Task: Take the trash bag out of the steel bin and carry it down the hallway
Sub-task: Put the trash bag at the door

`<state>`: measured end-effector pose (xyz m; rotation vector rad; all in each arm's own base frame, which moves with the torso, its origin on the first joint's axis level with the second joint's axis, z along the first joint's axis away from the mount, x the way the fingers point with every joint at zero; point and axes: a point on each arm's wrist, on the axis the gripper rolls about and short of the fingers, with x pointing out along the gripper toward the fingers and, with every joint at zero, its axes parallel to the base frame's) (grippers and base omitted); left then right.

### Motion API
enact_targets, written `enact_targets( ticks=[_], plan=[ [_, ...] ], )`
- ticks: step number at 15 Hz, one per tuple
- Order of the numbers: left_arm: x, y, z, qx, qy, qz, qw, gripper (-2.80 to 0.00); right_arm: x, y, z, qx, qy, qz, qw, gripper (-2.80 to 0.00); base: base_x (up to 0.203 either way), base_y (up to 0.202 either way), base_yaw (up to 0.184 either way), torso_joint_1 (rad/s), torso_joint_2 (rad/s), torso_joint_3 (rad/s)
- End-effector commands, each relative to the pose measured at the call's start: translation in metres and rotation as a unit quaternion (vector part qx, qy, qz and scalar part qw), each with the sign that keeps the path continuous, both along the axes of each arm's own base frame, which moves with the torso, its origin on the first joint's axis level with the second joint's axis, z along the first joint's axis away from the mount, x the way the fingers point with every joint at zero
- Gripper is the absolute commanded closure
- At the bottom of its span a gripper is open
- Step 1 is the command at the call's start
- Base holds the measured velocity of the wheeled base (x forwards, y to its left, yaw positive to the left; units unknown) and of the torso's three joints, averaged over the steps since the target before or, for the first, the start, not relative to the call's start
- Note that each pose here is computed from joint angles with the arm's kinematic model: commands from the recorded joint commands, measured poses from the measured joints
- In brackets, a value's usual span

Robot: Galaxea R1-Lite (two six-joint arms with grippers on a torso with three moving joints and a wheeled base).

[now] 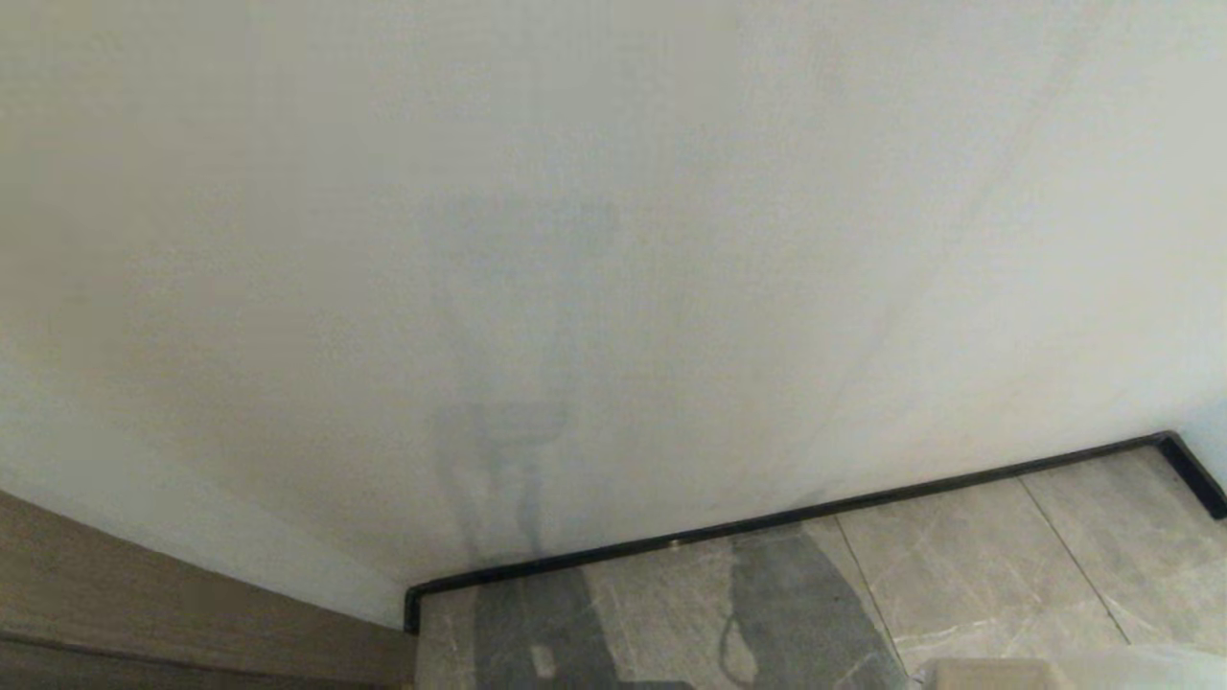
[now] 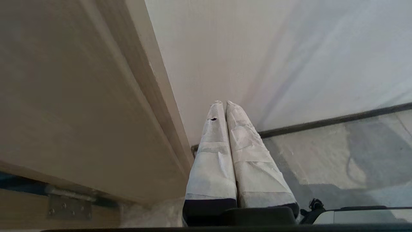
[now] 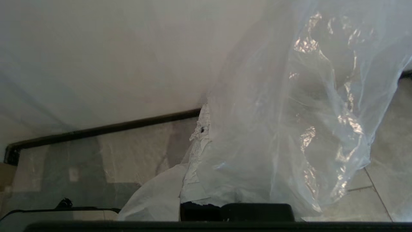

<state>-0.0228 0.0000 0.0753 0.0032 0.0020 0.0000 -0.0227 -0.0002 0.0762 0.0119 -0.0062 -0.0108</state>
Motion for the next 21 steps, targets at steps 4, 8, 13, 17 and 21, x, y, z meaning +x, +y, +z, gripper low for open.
enact_targets(
  ticks=[4, 8, 13, 17, 21],
  plan=[
    [0.000, 0.000, 0.000, 0.000, 0.000, 0.000, 1.0000, 0.00, 0.000, 0.000, 0.000, 0.000, 0.001, 0.000, 1.000, 0.00, 0.000, 0.000, 0.000, 0.003, 0.00, -0.197],
    [0.000, 0.000, 0.000, 0.000, 0.001, 0.000, 1.0000, 0.00, 0.000, 0.000, 0.000, 0.000, 0.001, 0.000, 1.000, 0.00, 0.000, 0.000, 0.000, 0.003, 0.00, -0.182],
    [0.000, 0.000, 0.000, 0.000, 0.000, 0.000, 1.0000, 0.00, -0.003, 0.000, 0.009, -0.019, -0.010, 0.004, 1.000, 0.00, 0.000, 0.000, 0.000, 0.000, 0.00, -0.020],
    [0.000, 0.000, 0.000, 0.000, 0.001, 0.000, 1.0000, 0.00, -0.029, 0.001, 0.056, -0.062, 0.059, 0.023, 0.996, 0.00, 0.000, 0.000, 0.000, 0.000, 0.00, 0.000],
    [0.000, 0.000, 0.000, 0.000, 0.000, 0.000, 1.0000, 0.00, 0.024, 0.003, 0.097, -0.049, 0.218, 0.091, 0.970, 0.00, 0.000, 0.000, 0.000, 0.000, 0.00, 0.000]
  ],
)
